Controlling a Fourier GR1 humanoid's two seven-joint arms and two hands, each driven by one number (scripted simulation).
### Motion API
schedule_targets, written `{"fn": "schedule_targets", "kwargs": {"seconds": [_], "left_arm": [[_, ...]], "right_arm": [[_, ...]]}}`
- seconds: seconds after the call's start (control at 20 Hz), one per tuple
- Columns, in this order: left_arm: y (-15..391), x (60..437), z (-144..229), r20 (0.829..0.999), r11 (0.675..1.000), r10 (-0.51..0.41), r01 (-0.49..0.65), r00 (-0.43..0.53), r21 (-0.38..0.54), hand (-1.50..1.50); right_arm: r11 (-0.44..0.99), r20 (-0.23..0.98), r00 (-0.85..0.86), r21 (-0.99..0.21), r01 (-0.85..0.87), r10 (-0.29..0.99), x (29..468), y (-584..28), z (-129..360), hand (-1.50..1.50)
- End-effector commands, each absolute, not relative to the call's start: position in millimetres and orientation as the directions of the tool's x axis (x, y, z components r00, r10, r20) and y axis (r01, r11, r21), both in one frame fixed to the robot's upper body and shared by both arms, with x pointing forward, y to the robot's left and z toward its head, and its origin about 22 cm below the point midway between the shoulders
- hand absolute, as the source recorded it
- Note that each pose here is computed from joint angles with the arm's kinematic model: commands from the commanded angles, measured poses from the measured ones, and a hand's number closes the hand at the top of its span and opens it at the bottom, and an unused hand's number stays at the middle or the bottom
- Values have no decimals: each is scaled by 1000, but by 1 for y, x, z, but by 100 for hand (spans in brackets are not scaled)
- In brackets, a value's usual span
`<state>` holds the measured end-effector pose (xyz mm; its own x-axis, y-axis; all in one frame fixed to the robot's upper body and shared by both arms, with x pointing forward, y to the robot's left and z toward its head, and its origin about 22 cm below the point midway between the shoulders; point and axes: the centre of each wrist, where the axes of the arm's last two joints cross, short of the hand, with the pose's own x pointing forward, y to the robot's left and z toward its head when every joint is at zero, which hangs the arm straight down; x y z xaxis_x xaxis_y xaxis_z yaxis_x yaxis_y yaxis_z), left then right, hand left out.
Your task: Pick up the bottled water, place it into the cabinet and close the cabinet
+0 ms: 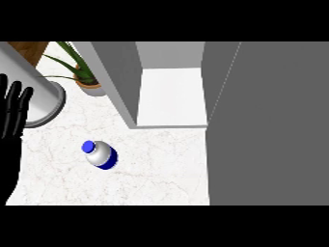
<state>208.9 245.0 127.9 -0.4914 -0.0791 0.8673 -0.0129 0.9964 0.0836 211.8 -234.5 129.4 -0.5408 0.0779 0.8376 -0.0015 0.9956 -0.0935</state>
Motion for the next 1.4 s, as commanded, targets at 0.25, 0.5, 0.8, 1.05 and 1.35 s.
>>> {"fn": "schedule_targets", "kwargs": {"seconds": [0.25, 0.5, 0.8, 1.05, 1.35], "left_arm": [[234, 188, 121, 844, 876, -314, -476, -435, 81, -150], [196, 188, 112, 964, 874, -77, -482, -255, -57, -150], [144, 159, 111, 963, 859, -80, -507, -256, -64, -150], [126, 173, 97, 973, 835, -124, -551, -195, -4, -150], [124, 152, 96, 984, 827, -105, -562, -145, 6, -150]], "right_arm": [[999, 834, -551, -39, -18, 23, 182, -240, 125, -150], [990, 952, -294, 52, -132, -90, 149, -228, 122, -150], [988, 959, -266, 58, -147, -96, 109, -228, 144, -150], [987, 956, -275, 63, -146, -102, 97, -216, 146, -150], [989, 960, -264, 54, -138, -89, 81, -214, 147, -150]]}}
